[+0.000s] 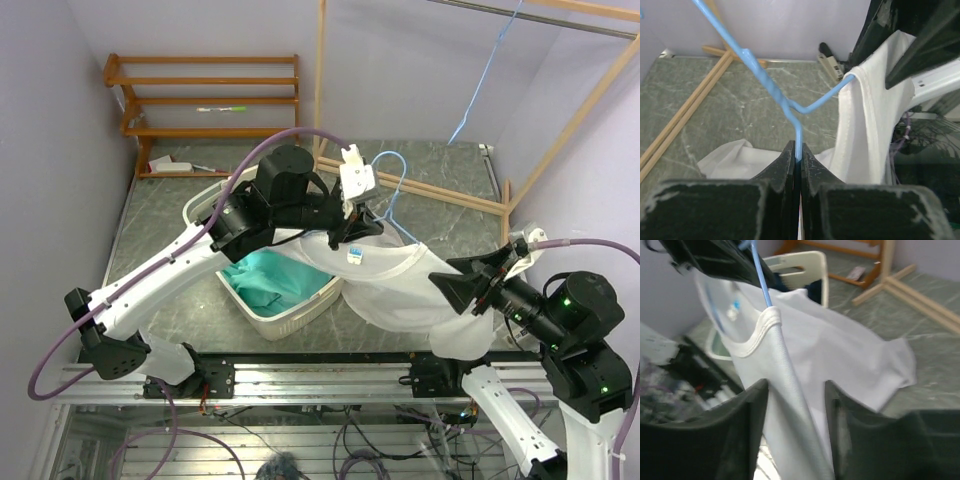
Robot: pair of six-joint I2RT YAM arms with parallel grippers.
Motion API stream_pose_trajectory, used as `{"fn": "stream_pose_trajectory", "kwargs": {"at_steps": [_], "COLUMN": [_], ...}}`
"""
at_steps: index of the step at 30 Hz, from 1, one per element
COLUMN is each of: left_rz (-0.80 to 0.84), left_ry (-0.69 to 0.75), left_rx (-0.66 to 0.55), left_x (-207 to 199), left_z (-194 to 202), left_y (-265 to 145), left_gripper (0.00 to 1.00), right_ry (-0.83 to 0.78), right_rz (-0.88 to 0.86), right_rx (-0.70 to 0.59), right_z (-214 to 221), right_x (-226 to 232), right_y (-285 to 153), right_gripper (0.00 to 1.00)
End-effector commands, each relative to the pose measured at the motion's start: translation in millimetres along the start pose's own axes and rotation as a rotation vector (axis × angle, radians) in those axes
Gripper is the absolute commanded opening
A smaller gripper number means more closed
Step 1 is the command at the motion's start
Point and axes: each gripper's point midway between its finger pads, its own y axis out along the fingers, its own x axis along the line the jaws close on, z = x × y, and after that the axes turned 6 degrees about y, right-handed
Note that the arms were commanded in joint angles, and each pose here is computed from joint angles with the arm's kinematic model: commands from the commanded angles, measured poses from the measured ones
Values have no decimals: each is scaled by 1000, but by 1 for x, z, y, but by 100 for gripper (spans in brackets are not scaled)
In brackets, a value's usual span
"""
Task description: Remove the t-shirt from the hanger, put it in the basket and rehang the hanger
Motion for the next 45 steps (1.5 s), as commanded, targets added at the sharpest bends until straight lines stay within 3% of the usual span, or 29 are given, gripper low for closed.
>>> {"fn": "stream_pose_trajectory", "kwargs": {"at_steps": [1, 9, 16, 25, 38, 41, 43, 45], "left_rz": [-333, -450, -454, -403, -308, -299, -294, -287], "left_ry": [81, 128, 138, 110, 60, 51, 42, 32], "left_rx": [-268, -340, -345, -304, -284, -282, -277, -265], "left_x": [53, 53, 44, 31, 10, 7, 6, 4], "left_z": [-92, -116, -122, -99, -84, -79, -75, -68], "left_y": [-46, -91, -109, -105, -103, -102, -101, -99], "left_gripper": [7, 7, 7, 7, 7, 7, 7, 7], "right_ry": [49, 35, 15, -35, -99, -96, -95, -92], "right_rz": [182, 363, 363, 328, 265, 259, 257, 259], "right_rx": [4, -125, -220, -284, -248, -265, -278, -285], "right_z": [17, -3, -17, -47, -61, -64, -68, -71], "right_x": [-31, -52, -48, -37, -38, -41, -42, -44], "right_y": [-8, -35, -45, -48, -15, -8, -4, 0], "right_gripper": [62, 75, 71, 74, 74, 69, 60, 45]}}
